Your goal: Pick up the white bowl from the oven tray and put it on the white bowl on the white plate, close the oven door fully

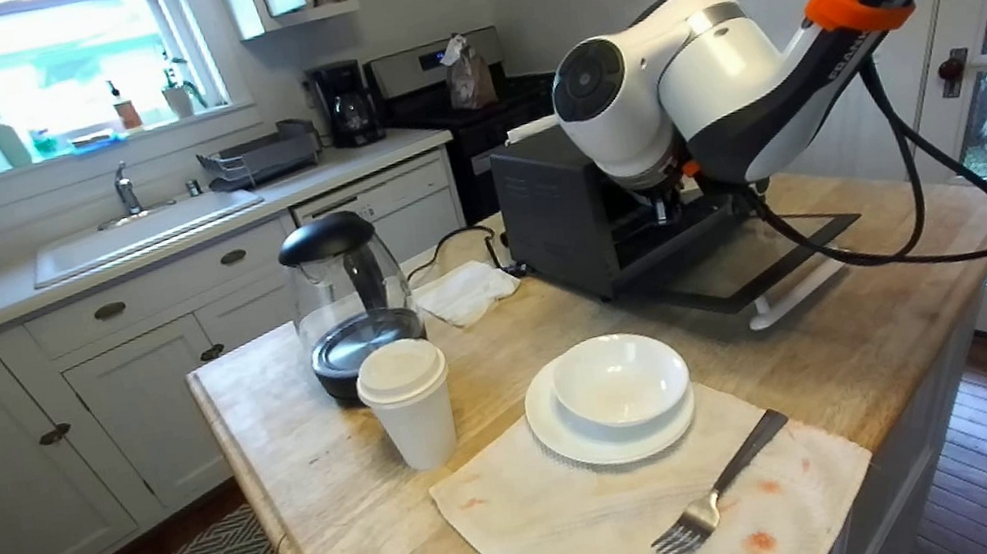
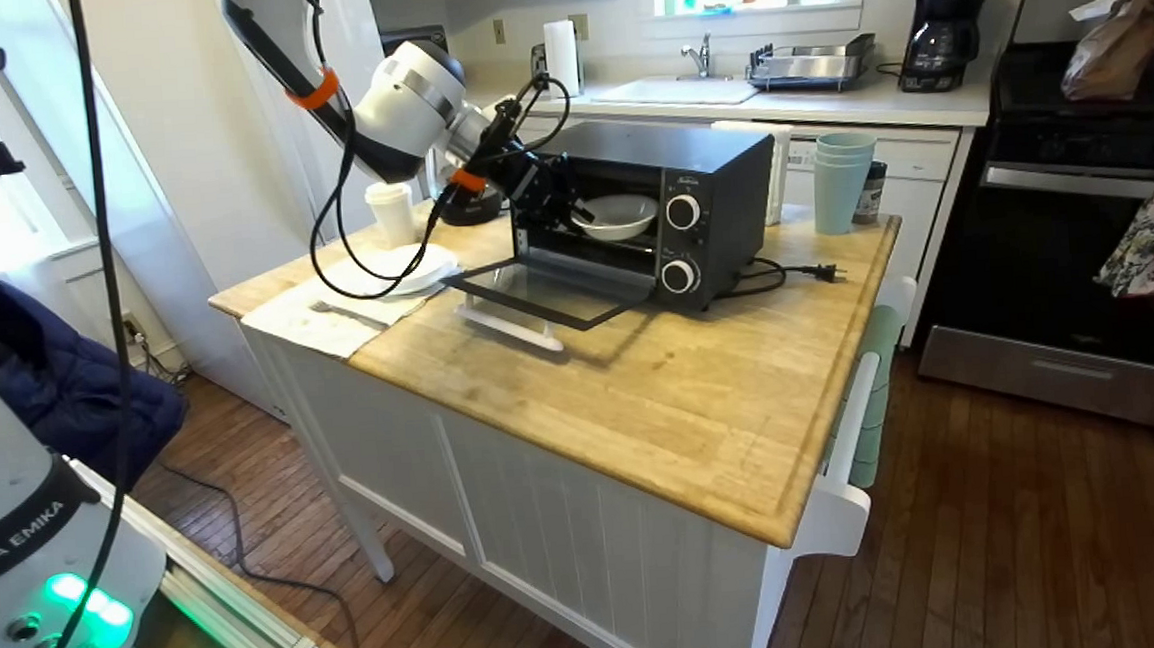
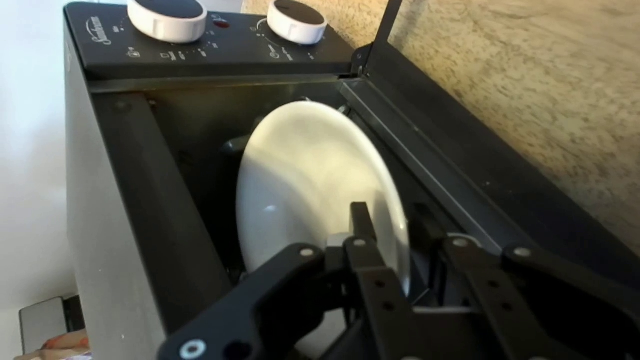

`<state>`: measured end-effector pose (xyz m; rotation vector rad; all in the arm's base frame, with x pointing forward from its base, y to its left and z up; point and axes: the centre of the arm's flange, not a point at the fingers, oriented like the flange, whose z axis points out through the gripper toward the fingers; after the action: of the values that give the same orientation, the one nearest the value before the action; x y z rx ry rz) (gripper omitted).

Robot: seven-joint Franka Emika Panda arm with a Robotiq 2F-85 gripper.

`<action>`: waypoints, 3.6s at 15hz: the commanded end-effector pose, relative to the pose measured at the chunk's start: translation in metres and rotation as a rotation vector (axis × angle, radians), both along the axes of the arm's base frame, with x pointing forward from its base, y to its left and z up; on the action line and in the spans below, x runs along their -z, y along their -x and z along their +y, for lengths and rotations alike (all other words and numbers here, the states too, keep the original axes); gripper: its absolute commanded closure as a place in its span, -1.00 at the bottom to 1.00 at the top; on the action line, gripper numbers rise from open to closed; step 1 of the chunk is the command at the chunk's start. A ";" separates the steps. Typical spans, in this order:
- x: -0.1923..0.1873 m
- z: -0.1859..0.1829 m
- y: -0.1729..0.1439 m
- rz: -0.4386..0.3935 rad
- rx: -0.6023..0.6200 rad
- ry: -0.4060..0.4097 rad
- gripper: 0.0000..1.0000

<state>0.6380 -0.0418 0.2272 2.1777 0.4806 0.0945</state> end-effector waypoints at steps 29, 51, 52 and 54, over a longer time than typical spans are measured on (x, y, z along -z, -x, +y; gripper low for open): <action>-0.017 0.014 0.000 0.056 0.039 -0.037 0.96; -0.037 0.046 0.023 0.129 0.217 -0.147 0.86; -0.037 0.046 0.024 0.128 0.218 -0.147 0.86; -0.036 0.046 0.025 0.130 0.218 -0.146 0.96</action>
<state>0.6132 0.0042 0.2635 2.3759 0.3133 -0.1359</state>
